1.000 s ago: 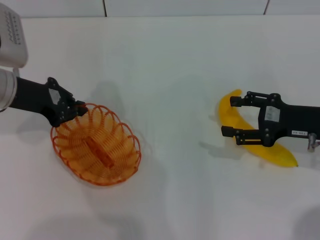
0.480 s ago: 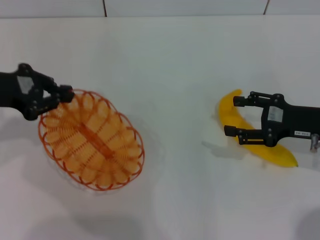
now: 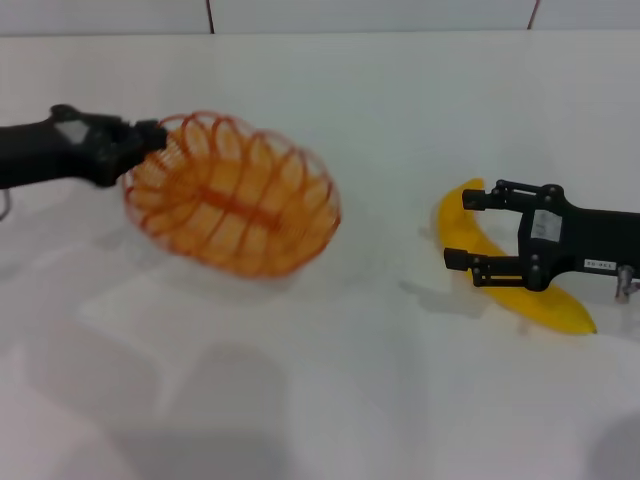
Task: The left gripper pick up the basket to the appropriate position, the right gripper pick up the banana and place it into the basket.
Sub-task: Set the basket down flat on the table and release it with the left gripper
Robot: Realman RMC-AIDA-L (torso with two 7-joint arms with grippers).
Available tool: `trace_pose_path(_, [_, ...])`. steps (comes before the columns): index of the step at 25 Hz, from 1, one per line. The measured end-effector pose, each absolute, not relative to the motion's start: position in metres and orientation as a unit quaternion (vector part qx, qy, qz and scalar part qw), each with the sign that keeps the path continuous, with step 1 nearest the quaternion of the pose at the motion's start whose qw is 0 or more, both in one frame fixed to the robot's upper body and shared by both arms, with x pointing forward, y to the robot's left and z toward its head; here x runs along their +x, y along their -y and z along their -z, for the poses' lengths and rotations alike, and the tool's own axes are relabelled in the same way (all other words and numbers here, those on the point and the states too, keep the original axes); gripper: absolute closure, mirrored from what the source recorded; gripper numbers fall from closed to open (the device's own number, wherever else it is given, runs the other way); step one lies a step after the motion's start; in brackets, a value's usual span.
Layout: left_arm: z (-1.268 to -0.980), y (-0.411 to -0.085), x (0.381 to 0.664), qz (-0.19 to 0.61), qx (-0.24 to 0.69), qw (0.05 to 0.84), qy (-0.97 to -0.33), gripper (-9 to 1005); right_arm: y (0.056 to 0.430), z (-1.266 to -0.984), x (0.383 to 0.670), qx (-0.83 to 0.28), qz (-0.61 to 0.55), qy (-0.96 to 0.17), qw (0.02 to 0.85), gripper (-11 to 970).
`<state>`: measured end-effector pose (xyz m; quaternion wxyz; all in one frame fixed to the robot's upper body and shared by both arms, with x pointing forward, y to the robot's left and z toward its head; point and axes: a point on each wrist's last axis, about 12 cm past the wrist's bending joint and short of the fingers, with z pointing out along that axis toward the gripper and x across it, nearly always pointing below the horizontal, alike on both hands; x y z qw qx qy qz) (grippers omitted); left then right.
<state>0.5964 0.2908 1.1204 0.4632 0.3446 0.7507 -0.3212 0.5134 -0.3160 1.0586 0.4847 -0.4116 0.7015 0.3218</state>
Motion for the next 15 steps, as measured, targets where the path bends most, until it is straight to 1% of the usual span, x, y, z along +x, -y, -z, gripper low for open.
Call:
trace_pose_path(3, [-1.111, -0.275, 0.609, 0.342, 0.281, 0.454, -0.774, 924, 0.316, -1.059, 0.513, -0.411, -0.322, -0.701, 0.486, 141])
trace_pose_path(5, [-1.108, -0.266, 0.616, 0.344, 0.259, 0.440, -0.788, 926, 0.315, -1.059, 0.514, -0.411, -0.323, -0.701, 0.486, 141])
trace_pose_path(7, [-1.104, -0.255, 0.623, 0.342, 0.254, 0.420, -0.801, 928, 0.314, -1.060, 0.515, -0.412, -0.324, -0.700, 0.486, 142])
trace_pose_path(8, [-1.104, -0.255, 0.623, 0.342, 0.254, 0.420, -0.801, 929, 0.313, -1.060, 0.516, -0.412, -0.324, -0.699, 0.486, 142])
trace_pose_path(10, [-1.101, -0.234, 0.630, 0.340, 0.265, 0.394, -0.812, 930, 0.312, -1.061, 0.517, -0.413, -0.325, -0.698, 0.487, 142])
trace_pose_path(15, [-1.093, -0.212, 0.634, 0.338, 0.264, 0.384, -0.817, 932, 0.310, -1.060, 0.521, -0.412, -0.318, -0.702, 0.487, 142])
